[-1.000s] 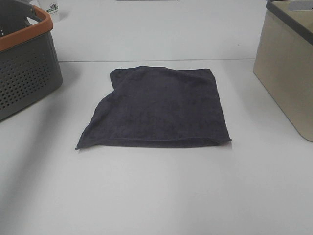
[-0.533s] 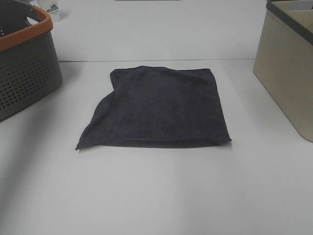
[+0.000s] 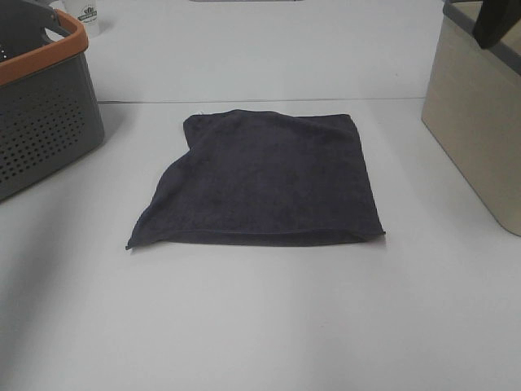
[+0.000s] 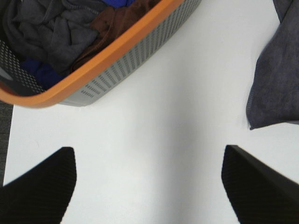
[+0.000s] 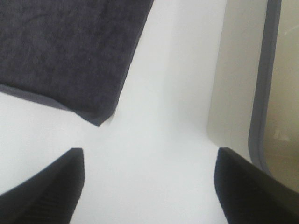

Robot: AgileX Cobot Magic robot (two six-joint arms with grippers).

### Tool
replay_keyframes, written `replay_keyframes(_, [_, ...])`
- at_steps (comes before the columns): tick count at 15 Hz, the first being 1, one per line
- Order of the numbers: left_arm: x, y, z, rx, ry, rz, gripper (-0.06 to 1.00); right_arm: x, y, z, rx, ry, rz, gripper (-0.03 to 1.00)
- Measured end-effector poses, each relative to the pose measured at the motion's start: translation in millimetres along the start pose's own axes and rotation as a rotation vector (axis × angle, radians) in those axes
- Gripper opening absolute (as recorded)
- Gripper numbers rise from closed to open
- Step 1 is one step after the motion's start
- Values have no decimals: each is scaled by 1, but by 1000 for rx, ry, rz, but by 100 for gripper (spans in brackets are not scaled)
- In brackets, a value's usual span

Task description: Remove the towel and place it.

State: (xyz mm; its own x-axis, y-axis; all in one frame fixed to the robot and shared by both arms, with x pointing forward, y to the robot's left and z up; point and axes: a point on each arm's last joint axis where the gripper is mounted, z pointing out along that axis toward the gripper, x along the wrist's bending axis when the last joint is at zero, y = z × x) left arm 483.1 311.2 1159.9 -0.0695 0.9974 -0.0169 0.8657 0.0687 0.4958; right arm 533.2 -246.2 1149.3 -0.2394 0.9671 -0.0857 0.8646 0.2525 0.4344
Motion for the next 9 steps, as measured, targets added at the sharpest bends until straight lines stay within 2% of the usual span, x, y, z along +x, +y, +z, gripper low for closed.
replay_keyframes(3, [2, -52, -18, -46, -2, -24, 79, 4, -42, 0, 46, 13, 0, 75])
replay_keyframes(5, [3, -93, -29, -109, -5, -26, 79, 7, -71, 4, 42, 17, -1, 75])
replay_keyframes(6, [3, -101, -31, -125, -6, -26, 79, 8, -85, 3, 24, 16, -1, 75])
replay_keyframes(7, [4, -129, -36, -169, -8, -27, 79, 10, -101, 4, 16, 16, -2, 75])
replay_keyframes(9, [5, -155, -36, -210, -10, -32, 79, 12, -123, 7, 16, 18, -2, 75])
